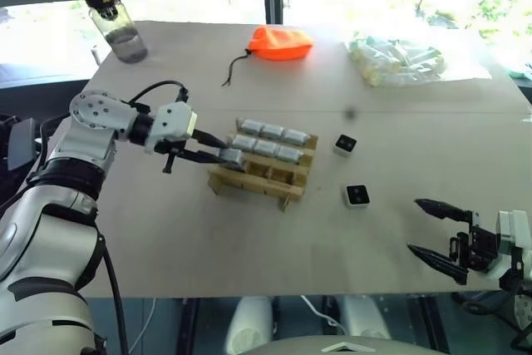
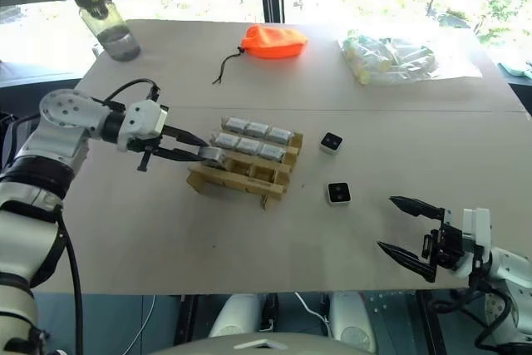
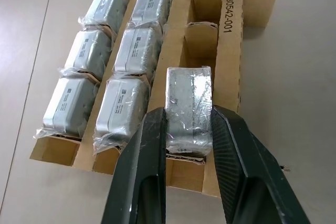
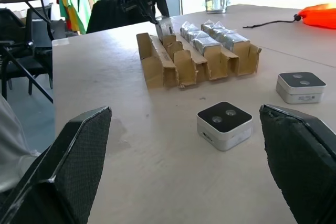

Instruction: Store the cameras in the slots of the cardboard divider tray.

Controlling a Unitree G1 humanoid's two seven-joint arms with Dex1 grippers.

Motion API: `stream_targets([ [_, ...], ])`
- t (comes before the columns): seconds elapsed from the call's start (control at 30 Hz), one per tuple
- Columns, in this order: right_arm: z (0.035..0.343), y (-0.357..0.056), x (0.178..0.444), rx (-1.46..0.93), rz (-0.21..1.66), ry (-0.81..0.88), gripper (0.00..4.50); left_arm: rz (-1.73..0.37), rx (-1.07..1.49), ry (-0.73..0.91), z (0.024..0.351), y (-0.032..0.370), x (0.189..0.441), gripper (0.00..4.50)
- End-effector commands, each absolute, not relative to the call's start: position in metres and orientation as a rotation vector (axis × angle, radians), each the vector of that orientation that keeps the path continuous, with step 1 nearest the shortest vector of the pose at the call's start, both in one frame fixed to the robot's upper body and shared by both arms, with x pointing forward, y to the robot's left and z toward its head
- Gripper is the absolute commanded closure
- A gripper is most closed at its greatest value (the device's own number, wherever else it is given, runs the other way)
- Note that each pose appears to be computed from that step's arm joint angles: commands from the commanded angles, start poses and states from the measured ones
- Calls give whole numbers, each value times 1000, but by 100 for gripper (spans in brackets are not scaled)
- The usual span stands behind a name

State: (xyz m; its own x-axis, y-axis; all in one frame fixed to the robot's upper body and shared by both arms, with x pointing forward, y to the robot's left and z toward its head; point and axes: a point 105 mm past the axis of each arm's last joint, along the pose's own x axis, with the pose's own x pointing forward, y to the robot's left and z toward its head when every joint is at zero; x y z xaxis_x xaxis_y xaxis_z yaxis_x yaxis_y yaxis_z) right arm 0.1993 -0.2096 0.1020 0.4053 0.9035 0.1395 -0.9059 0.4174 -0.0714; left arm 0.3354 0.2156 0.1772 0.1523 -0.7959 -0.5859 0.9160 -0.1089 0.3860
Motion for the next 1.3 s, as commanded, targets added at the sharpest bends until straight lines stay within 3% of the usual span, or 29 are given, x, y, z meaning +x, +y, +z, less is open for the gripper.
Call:
stream_targets([
  [0.03, 108, -212, 199, -12, 1143, -190, 3, -1481, 851, 203, 180, 217, 331, 384],
  [0.07, 107, -212, 199, -13, 1144, -190, 3, -1482, 850, 208, 180, 216, 331, 384],
  [0.33, 106, -211, 198, -24, 1144, -184, 0, -1496, 859, 236, 176, 214, 334, 10],
  [0.67, 109, -187, 211, -87, 1052, -118, 0, -1474, 709, 38, 214, 200, 333, 10],
  [0.77, 104, -161, 225, -145, 843, -104, 0, -1538, 575, 37, 223, 195, 313, 10],
  [0.87, 92, -160, 238, -262, 543, -6, 0, -1586, 513, 65, 226, 194, 294, 10],
  [0.93, 90, -156, 241, -243, 439, 41, 0, -1606, 469, 89, 231, 194, 283, 10],
  [1.1, 89, -143, 244, -98, 401, 103, 0, -1597, 442, 99, 239, 198, 273, 10],
  [1.3, 88, -121, 229, -5, 502, 168, 0, -1573, 414, 144, 240, 206, 262, 10],
])
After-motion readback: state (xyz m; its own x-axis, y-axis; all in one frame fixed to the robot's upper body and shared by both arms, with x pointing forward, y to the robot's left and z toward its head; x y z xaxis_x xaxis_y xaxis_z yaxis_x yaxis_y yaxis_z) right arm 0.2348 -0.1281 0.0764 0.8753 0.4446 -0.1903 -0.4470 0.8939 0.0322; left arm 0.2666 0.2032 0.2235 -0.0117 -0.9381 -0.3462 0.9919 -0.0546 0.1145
